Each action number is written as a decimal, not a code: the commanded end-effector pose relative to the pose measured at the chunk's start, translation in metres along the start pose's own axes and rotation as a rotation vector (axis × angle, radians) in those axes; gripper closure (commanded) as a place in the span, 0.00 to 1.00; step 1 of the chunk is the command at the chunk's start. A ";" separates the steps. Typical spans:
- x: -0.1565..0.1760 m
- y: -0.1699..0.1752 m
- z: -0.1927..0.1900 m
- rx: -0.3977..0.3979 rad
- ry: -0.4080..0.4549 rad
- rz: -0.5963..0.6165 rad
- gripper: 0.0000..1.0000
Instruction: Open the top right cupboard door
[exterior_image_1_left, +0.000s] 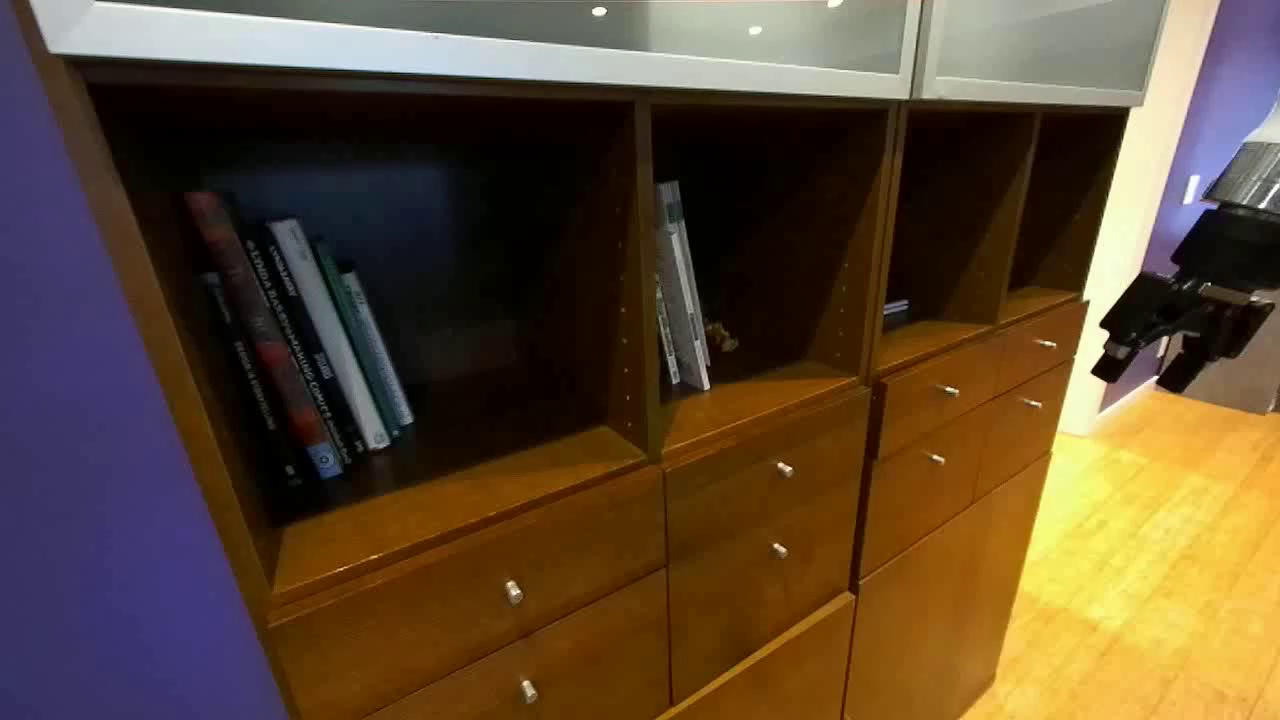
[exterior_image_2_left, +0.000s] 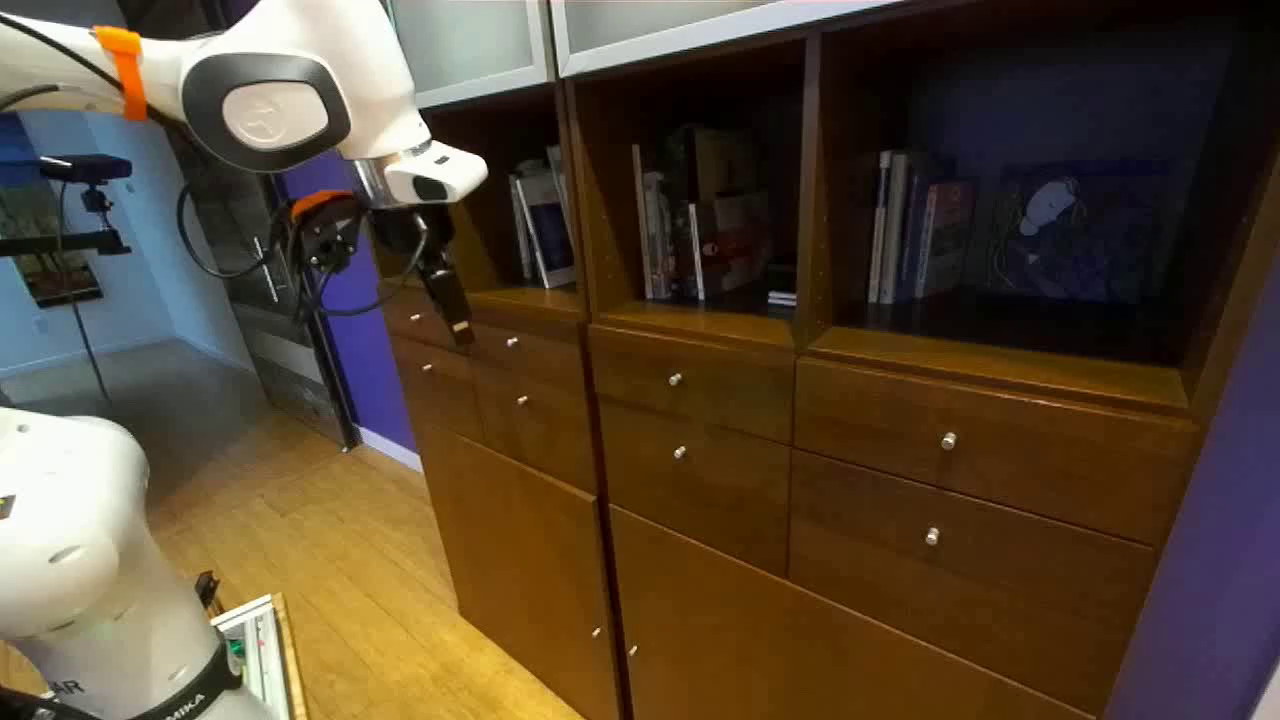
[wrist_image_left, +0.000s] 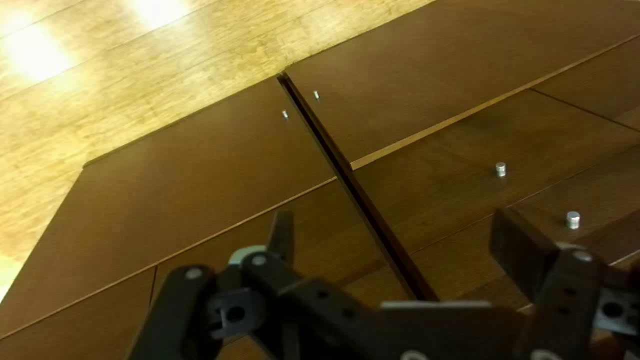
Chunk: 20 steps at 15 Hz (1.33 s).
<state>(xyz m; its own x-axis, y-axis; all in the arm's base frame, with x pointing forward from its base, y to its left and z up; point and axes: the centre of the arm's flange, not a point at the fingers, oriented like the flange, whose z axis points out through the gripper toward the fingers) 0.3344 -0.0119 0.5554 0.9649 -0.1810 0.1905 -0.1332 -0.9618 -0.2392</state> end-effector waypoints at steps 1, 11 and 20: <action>0.000 0.000 0.000 0.000 0.001 0.000 0.00; 0.007 -0.023 -0.015 -0.039 0.052 -0.136 0.00; 0.039 -0.119 -0.119 -0.293 0.190 -0.552 0.00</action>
<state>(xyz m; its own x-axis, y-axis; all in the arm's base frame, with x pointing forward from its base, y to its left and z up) 0.3424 0.0650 0.6585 0.8905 0.2360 0.3889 0.2213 -0.9717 0.0830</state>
